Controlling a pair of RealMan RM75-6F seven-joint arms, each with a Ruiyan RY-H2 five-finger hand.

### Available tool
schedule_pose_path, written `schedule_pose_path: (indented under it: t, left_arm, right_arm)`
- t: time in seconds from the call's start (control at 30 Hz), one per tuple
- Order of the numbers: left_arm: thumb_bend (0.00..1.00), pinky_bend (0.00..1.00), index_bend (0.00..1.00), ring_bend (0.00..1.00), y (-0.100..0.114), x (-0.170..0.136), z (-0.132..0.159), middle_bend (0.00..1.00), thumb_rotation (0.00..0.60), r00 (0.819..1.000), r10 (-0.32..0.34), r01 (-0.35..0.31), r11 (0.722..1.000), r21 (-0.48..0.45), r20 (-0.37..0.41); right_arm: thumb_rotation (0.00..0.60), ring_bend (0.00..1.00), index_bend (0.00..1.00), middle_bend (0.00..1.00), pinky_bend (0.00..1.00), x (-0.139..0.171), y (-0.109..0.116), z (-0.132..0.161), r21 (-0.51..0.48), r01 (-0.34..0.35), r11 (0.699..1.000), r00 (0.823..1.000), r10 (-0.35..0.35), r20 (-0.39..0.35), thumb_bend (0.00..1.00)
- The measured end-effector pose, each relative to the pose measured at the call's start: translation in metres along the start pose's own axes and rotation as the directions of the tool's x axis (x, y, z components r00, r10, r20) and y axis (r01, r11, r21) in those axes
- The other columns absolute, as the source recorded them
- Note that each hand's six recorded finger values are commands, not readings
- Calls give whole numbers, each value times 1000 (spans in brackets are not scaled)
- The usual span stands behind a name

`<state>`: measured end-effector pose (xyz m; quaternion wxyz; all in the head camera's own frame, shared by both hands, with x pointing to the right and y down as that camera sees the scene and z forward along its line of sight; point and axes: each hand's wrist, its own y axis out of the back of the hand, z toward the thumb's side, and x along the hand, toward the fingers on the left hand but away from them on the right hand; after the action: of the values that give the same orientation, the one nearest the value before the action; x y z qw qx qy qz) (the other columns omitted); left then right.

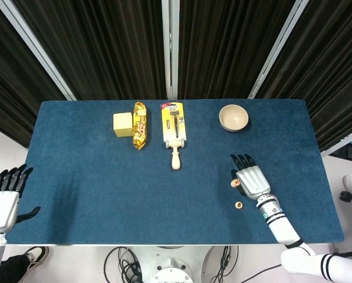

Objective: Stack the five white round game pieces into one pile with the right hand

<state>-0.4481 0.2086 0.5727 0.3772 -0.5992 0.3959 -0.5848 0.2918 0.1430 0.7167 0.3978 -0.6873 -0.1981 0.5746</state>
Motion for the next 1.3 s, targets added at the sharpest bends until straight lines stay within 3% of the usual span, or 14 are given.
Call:
schedule_pose_path:
  t: [0.43, 0.8, 1.03, 1.3]
  left_arm:
    - [131, 0, 76, 0, -1, 0, 0, 0, 600, 1000, -3, 3, 1000, 3, 1]
    - [131, 0, 77, 0, 0, 0, 0, 0, 600, 1000, 0, 0, 1000, 2, 1]
    - [131, 0, 77, 0, 0, 0, 0, 0, 600, 1000, 1, -1, 1000, 1, 2]
    - [132, 0, 77, 0, 0, -1, 3, 0, 600, 1000, 0, 0, 1000, 7, 6]
  right_arm:
    - [600, 0, 398, 5, 0, 1, 3, -1, -8, -3, 1000, 1000, 3, 0, 303]
    - [600, 0, 389, 4, 0, 8, 8, -1, -15, 12, 1000, 1000, -12, -10, 302]
    - [600, 0, 388, 3, 0, 35, 14, 8, 6, 49, 999, 996, -49, -76, 294]
    - [600, 0, 388, 0, 0, 75, -12, 8, 40, 10, 999, 993, -5, -118, 288]
